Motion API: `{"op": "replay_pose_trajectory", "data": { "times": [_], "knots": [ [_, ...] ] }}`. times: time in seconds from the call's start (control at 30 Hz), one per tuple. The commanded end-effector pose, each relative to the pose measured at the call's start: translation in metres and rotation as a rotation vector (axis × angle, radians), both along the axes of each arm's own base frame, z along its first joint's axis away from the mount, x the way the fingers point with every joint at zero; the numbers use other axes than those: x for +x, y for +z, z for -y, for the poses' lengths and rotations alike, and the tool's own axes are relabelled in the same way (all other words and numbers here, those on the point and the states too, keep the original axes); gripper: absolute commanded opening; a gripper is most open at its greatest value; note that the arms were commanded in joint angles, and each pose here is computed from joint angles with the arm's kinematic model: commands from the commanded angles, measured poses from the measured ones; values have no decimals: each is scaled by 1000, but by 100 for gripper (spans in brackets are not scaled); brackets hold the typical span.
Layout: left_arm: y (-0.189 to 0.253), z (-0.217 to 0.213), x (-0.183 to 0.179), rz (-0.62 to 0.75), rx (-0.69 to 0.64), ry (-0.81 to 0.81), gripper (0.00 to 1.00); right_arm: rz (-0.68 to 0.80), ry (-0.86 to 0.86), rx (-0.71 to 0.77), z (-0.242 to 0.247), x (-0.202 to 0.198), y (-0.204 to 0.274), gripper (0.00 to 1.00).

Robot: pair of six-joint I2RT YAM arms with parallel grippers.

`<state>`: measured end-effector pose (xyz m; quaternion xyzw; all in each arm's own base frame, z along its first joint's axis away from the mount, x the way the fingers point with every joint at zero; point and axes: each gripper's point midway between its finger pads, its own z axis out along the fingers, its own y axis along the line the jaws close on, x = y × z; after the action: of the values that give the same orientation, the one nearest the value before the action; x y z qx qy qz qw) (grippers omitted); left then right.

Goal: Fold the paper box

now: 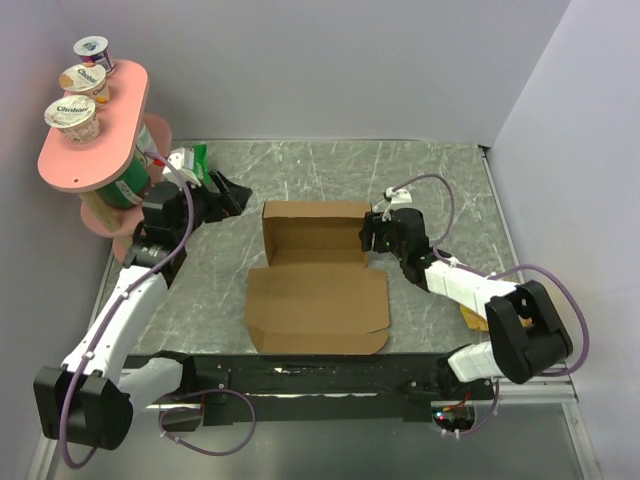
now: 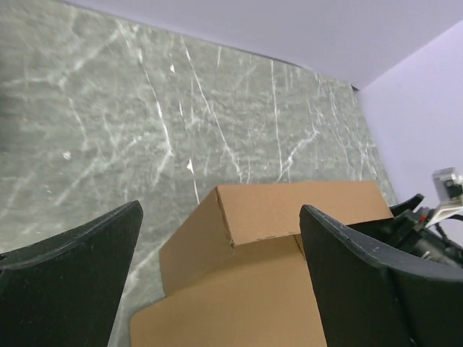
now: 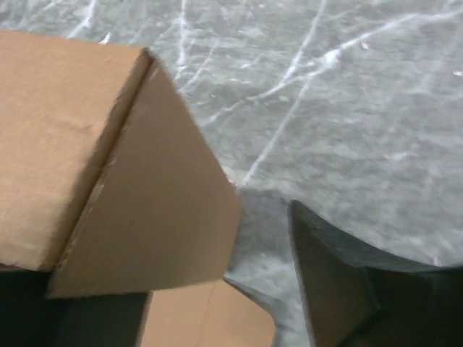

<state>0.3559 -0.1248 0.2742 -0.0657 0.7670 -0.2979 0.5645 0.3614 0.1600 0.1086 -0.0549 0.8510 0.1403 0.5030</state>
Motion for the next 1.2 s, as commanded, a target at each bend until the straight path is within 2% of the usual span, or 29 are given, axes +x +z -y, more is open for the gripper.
{"op": "replay_pose_trajectory", "data": {
  "times": [0.0, 0.03, 0.1, 0.13, 0.17, 0.2, 0.23, 0.27, 0.3, 0.6, 0.67, 0.8, 0.87, 0.97, 1.1, 1.17],
  "knots": [
    [14, -14, -12, 1, 96, -9, 96, 135, 37, 53, -19, 31, 37, 65],
    [15, -17, -11, 3, 105, -4, 96, 121, 54, 46, -21, 32, 35, 56],
    [16, -20, -12, 2, 125, -7, 96, 113, 53, 42, -26, 42, 42, 49],
    [17, -23, -10, 1, 130, -4, 96, 84, 47, 40, -26, 44, 40, 43],
    [16, -24, -10, -5, 135, -4, 96, 11, 47, 17, -26, 40, 26, 39],
    [17, -25, -9, -2, 140, -7, 96, 2, 41, 19, -28, 46, 35, 37],
    [16, -26, -8, -4, 141, -9, 96, -25, 36, 17, -28, 46, 34, 29],
    [17, -26, -8, -3, 142, -14, 96, -119, 55, 0, -28, 38, 17, 26],
    [16, -26, -8, -4, 146, -20, 96, -135, 61, 5, -31, 43, 26, 23],
    [6, -13, -8, -3, 187, -156, 96, -532, 239, -113, -34, 18, -1, 22],
    [11, -2, -12, 22, 188, -243, 96, -594, 275, -151, -32, 11, -8, 22],
    [15, 4, -7, 37, 206, -284, 96, -596, 312, -257, -26, 15, 6, 24],
    [16, 7, -5, 36, 216, -305, 96, -676, 353, -286, -23, 5, -4, 24],
    [12, 14, 5, 12, 225, -334, 96, -705, 396, -310, -28, 13, -6, 26],
    [-2, 17, 38, -40, 233, -321, 96, -721, 387, -315, -31, 26, -21, 31],
    [6, 19, 57, -18, 247, -312, 96, -717, 405, -285, -38, 33, -25, 31]
  ]
}}
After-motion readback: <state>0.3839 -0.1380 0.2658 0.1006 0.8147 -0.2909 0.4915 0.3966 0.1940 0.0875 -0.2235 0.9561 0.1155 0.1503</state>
